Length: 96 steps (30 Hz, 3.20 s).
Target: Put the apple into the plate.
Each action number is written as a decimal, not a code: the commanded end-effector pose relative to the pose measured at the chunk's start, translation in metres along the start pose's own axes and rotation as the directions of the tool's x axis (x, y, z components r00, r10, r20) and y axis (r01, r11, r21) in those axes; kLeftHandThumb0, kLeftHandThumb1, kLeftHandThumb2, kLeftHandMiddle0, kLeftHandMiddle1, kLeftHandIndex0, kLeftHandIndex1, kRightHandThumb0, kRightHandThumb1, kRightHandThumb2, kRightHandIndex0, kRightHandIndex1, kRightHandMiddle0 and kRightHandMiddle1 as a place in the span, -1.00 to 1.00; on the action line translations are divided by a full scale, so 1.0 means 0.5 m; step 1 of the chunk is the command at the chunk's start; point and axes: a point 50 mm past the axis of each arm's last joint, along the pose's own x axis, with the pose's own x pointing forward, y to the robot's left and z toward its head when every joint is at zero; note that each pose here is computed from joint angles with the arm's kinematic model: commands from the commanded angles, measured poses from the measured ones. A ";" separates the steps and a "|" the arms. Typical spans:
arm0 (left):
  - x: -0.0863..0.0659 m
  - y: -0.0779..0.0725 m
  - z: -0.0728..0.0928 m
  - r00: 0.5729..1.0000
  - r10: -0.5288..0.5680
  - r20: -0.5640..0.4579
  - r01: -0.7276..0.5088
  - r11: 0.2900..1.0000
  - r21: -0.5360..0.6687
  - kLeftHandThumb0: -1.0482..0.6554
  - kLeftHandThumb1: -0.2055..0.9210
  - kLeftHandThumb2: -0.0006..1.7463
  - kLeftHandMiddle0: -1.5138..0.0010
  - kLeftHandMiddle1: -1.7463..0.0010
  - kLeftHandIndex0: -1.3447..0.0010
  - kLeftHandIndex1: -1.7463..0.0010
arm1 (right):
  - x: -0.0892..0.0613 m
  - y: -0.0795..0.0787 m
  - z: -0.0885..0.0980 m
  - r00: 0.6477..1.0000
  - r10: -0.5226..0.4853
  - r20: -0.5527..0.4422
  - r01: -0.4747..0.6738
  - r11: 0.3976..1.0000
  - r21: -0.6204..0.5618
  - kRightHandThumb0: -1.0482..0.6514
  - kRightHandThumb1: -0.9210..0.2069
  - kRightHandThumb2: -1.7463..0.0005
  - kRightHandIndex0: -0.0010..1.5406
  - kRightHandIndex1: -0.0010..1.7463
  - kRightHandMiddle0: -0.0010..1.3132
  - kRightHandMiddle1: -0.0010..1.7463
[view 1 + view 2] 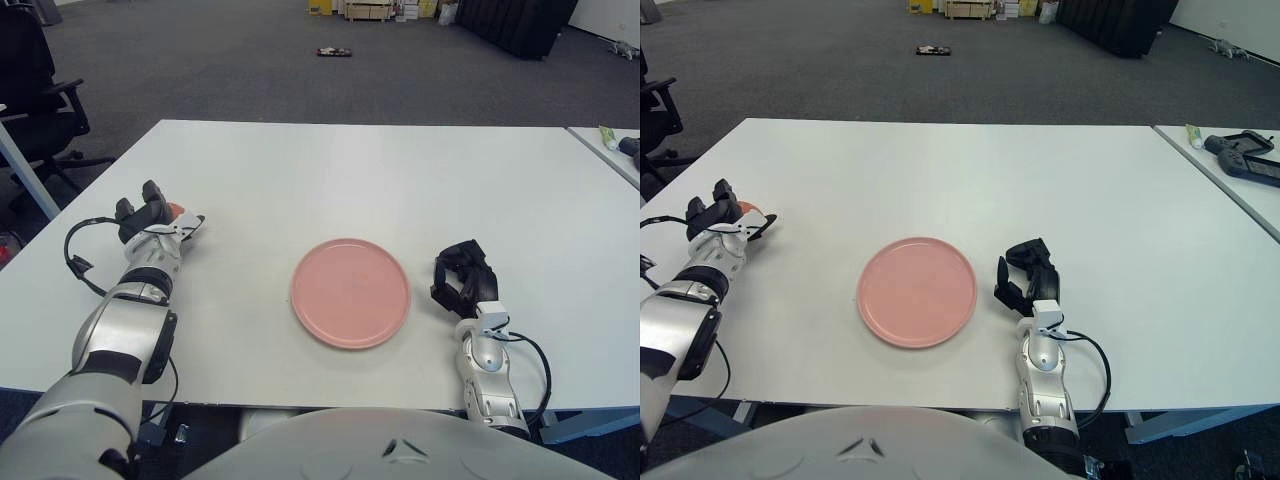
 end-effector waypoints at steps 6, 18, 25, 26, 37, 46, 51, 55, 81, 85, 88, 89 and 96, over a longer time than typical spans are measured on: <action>-0.024 -0.058 -0.036 0.988 -0.152 -0.031 0.153 0.988 0.033 -0.97 1.00 -0.24 0.98 0.99 1.00 0.63 | -0.004 -0.003 -0.008 0.999 -0.022 -0.033 0.022 1.000 0.004 -0.24 -0.38 -0.15 -0.25 0.55 -0.37 1.00; -0.031 -0.068 -0.038 0.988 -0.149 0.048 0.139 0.975 0.174 -0.45 0.02 0.18 0.71 -0.63 0.83 -0.91 | -0.003 -0.004 -0.004 0.999 -0.028 -0.026 0.029 0.999 0.029 -0.23 -0.45 -0.09 -0.27 0.52 -0.41 1.00; -0.033 -0.071 -0.039 0.987 -0.153 0.057 0.137 0.965 0.223 0.14 -0.10 0.47 0.24 -0.88 0.41 -0.99 | -0.001 -0.006 -0.001 1.000 -0.024 -0.005 0.024 1.000 0.019 -0.24 -0.41 -0.13 -0.24 0.54 -0.39 1.00; -0.033 -0.071 -0.039 0.987 -0.153 0.059 0.136 0.965 0.226 0.17 -0.14 0.52 0.20 -0.91 0.38 -0.99 | -0.001 -0.006 0.000 1.000 -0.024 -0.005 0.024 1.000 0.017 -0.24 -0.40 -0.13 -0.24 0.54 -0.38 1.00; -0.025 -0.058 0.000 0.988 -0.103 0.115 0.073 0.969 0.237 0.23 -0.58 0.81 -0.11 -0.79 0.03 -1.00 | -0.003 -0.008 0.001 0.999 -0.030 -0.015 0.031 0.999 0.030 -0.24 -0.37 -0.15 -0.26 0.52 -0.37 1.00; -0.029 -0.061 -0.036 0.990 -0.122 0.066 0.109 0.979 0.172 0.23 -0.58 0.84 -0.10 -0.87 0.06 -1.00 | -0.002 -0.010 0.003 0.999 -0.031 -0.023 0.032 0.999 0.017 -0.24 -0.38 -0.15 -0.24 0.51 -0.37 1.00; -0.029 -0.062 -0.020 0.991 -0.104 0.088 0.092 0.986 0.136 0.23 -0.62 0.82 -0.17 -0.73 -0.01 -1.00 | -0.002 -0.011 0.003 0.999 -0.027 -0.019 0.027 1.000 0.007 -0.25 -0.35 -0.17 -0.23 0.53 -0.35 1.00; -0.029 -0.062 -0.015 0.990 -0.101 0.097 0.088 0.988 0.128 0.23 -0.66 0.79 -0.23 -0.54 -0.11 -1.00 | -0.001 -0.012 0.002 0.999 -0.025 -0.024 0.025 1.000 0.000 -0.25 -0.34 -0.18 -0.23 0.54 -0.35 1.00; -0.025 -0.056 -0.002 0.984 -0.115 0.136 0.104 0.991 0.089 0.23 -0.70 0.79 -0.30 -0.45 -0.14 -1.00 | 0.000 -0.012 0.000 0.999 -0.037 -0.029 0.037 0.999 0.008 -0.24 -0.38 -0.15 -0.23 0.52 -0.37 1.00; -0.025 -0.054 0.000 0.983 -0.109 0.146 0.098 0.992 0.078 0.23 -0.72 0.81 -0.31 -0.49 -0.12 -1.00 | 0.000 -0.012 0.001 0.999 -0.036 -0.022 0.036 0.999 0.011 -0.24 -0.39 -0.14 -0.23 0.52 -0.37 1.00; -0.024 -0.051 0.004 0.982 -0.098 0.161 0.088 0.994 0.066 0.23 -0.73 0.83 -0.30 -0.54 -0.09 -1.00 | -0.001 -0.012 0.001 0.999 -0.039 -0.015 0.039 0.999 0.010 -0.24 -0.37 -0.16 -0.22 0.52 -0.36 1.00; -0.024 -0.050 0.005 0.982 -0.095 0.165 0.086 0.994 0.064 0.23 -0.73 0.84 -0.30 -0.56 -0.08 -1.00 | -0.001 -0.012 0.001 0.999 -0.040 -0.014 0.040 0.999 0.009 -0.25 -0.35 -0.17 -0.22 0.52 -0.35 1.00; -0.020 -0.032 0.032 0.972 -0.038 0.233 0.029 0.999 0.043 0.23 -0.72 0.86 -0.28 -0.63 -0.06 -1.00 | -0.001 -0.011 0.002 0.999 -0.039 -0.012 0.039 0.999 0.013 -0.25 -0.30 -0.21 -0.20 0.52 -0.32 1.00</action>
